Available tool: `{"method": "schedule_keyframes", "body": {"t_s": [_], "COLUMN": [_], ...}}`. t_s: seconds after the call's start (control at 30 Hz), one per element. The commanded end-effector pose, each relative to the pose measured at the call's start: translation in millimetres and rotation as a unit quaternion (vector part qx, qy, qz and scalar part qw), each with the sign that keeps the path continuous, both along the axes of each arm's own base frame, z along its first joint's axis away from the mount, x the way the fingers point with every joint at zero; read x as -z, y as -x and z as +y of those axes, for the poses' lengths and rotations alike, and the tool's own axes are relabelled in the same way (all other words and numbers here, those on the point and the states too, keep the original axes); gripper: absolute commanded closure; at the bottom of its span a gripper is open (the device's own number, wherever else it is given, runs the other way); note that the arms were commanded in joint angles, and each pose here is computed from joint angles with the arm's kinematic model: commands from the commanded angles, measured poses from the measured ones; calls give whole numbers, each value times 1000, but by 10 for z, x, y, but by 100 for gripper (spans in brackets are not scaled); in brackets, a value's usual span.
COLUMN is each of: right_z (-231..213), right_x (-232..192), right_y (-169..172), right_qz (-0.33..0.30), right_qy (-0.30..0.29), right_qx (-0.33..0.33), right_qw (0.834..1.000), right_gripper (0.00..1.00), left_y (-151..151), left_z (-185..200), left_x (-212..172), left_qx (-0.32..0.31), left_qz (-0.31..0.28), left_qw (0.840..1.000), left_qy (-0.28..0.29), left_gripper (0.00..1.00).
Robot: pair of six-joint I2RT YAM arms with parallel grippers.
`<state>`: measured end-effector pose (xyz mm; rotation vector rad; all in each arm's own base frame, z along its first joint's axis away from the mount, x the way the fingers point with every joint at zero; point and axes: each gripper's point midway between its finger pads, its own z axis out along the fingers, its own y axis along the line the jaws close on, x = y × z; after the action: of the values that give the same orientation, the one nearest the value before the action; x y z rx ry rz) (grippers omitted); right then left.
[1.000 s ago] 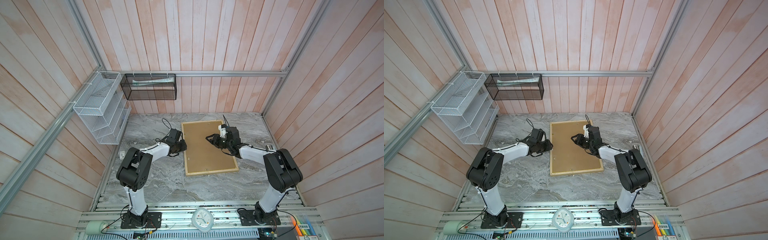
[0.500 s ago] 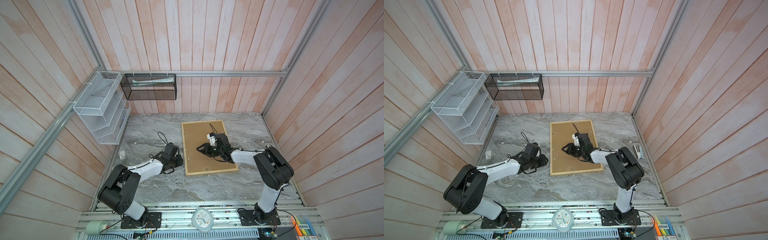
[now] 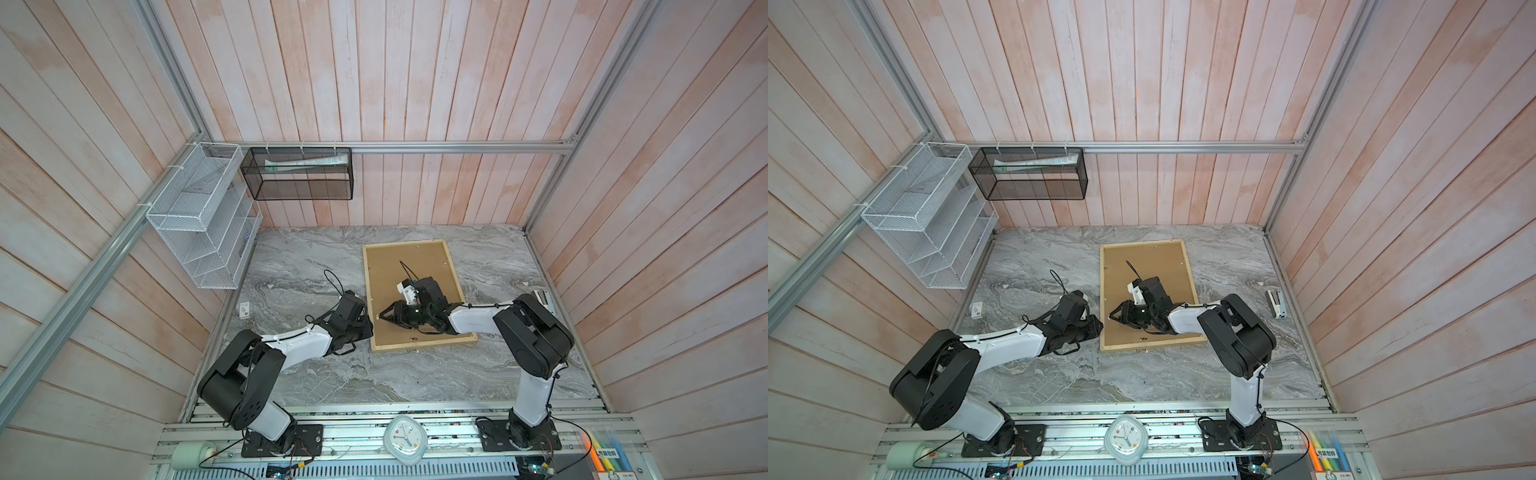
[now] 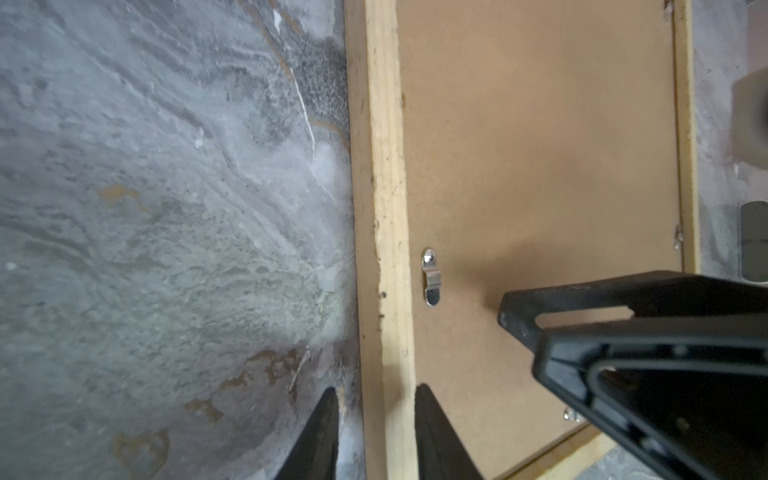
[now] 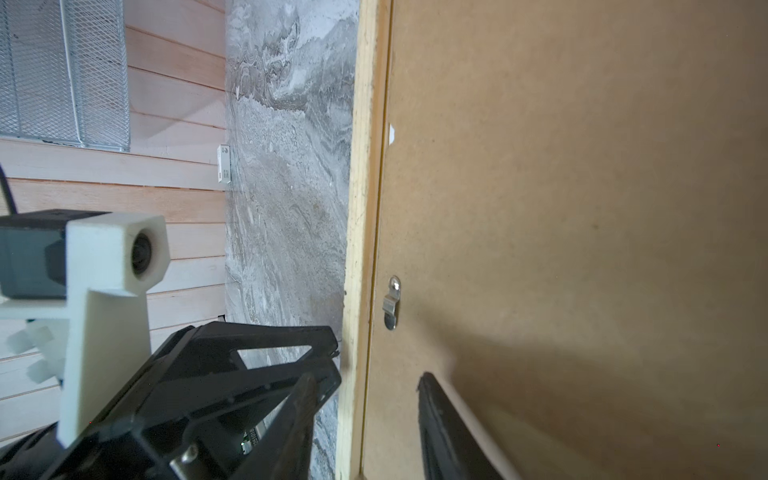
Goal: Put the photo into the frame
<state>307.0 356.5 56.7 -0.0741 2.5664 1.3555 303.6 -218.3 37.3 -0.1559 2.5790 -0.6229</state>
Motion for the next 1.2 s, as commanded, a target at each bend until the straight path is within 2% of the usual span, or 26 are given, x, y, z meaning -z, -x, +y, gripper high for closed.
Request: {"method": "schedule_keyframes", "body": {"t_s": [0.0, 0.47, 0.8, 1.17], "right_z": [26, 119, 92, 279], "right_x": [112, 257, 494, 565], "right_y": [75, 112, 82, 91], "right_qz": [22, 52, 88, 126], "right_qy": [5, 10, 51, 15], "right_qx": [-15, -35, -19, -27], "right_qw": [1000, 998, 995, 992], "right_gripper": [58, 59, 63, 63], "left_y": [-73, -58, -19, -51], "left_z": [-22, -61, -78, -209], "left_x": [-2, 83, 141, 144], "left_qx": [-1, 14, 22, 41], "left_qz": [-7, 8, 19, 20], "left_qw": [1000, 999, 998, 998], "left_qy": [-19, -48, -64, -50], "left_gripper": [68, 73, 80, 83]}}
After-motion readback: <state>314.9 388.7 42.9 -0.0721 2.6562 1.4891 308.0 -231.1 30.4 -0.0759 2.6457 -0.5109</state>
